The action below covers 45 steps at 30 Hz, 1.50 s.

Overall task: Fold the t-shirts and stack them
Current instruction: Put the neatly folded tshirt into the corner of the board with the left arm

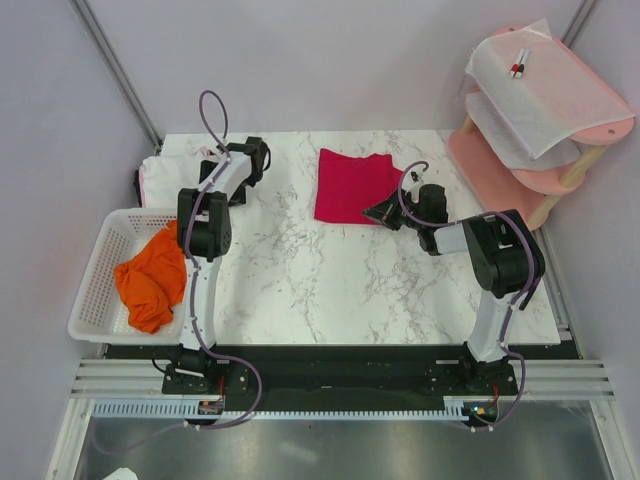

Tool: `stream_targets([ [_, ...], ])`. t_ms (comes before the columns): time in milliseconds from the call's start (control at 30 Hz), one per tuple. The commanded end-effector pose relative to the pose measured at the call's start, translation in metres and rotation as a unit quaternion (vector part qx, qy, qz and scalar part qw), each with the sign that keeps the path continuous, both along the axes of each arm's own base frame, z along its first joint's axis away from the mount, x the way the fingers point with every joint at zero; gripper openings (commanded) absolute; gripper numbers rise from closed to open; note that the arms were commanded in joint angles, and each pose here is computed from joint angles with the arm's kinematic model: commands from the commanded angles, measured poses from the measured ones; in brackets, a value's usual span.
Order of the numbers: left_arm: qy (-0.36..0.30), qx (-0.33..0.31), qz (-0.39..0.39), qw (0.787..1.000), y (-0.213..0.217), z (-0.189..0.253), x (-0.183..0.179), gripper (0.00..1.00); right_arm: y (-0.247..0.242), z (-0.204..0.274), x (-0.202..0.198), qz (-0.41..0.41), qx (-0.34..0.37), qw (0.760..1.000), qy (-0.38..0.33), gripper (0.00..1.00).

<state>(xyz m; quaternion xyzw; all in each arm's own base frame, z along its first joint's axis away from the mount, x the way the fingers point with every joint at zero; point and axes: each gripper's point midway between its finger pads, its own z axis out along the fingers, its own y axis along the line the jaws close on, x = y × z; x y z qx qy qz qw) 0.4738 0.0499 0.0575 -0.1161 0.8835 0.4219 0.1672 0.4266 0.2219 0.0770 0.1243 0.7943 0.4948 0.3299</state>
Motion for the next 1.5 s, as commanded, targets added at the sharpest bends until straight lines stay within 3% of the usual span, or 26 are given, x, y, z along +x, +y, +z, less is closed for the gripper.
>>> stream_targets([
  [0,-0.006,0.000,-0.011,1.000,0.002,-0.007,0.013,1.00,0.006,0.008,-0.001,0.014,0.012,1.000,-0.021,0.00],
  [233,0.007,-0.030,0.002,1.000,0.010,-0.028,0.008,1.00,0.008,0.005,-0.003,0.018,0.020,0.999,-0.018,0.02],
  [333,0.011,-0.045,0.007,0.999,0.014,-0.034,0.007,0.97,0.008,0.005,-0.002,0.019,0.024,0.999,-0.018,0.13],
  [367,0.013,-0.053,0.007,0.998,0.014,-0.036,0.008,0.91,0.009,0.005,-0.003,0.020,0.026,0.999,-0.017,0.25],
  [400,0.012,-0.057,0.011,0.998,0.018,-0.036,0.008,0.87,0.010,0.007,-0.003,0.021,0.028,0.999,-0.019,0.30],
  [467,0.014,-0.074,0.012,0.997,0.020,-0.040,0.008,0.68,0.010,0.012,-0.003,0.024,0.028,0.999,-0.025,0.40],
  [500,0.013,-0.079,0.014,0.997,0.020,-0.041,0.008,0.53,0.009,0.012,-0.004,0.023,0.027,0.999,-0.023,0.42],
  [533,0.012,-0.084,0.016,0.996,0.021,-0.042,0.008,0.22,0.009,0.013,-0.004,0.023,0.026,0.999,-0.025,0.43],
  [633,0.009,-0.096,0.025,0.995,0.024,-0.044,0.006,0.02,0.008,0.017,-0.005,0.024,0.023,0.999,-0.029,0.46],
  [933,-0.005,-0.167,-0.014,0.986,-0.016,-0.044,0.014,0.02,0.006,0.015,-0.010,0.023,0.015,0.999,-0.026,0.49],
  [1467,-0.030,-0.267,-0.142,0.953,-0.185,-0.042,0.034,0.02,0.005,0.012,-0.016,0.027,0.009,0.999,-0.026,0.52],
])
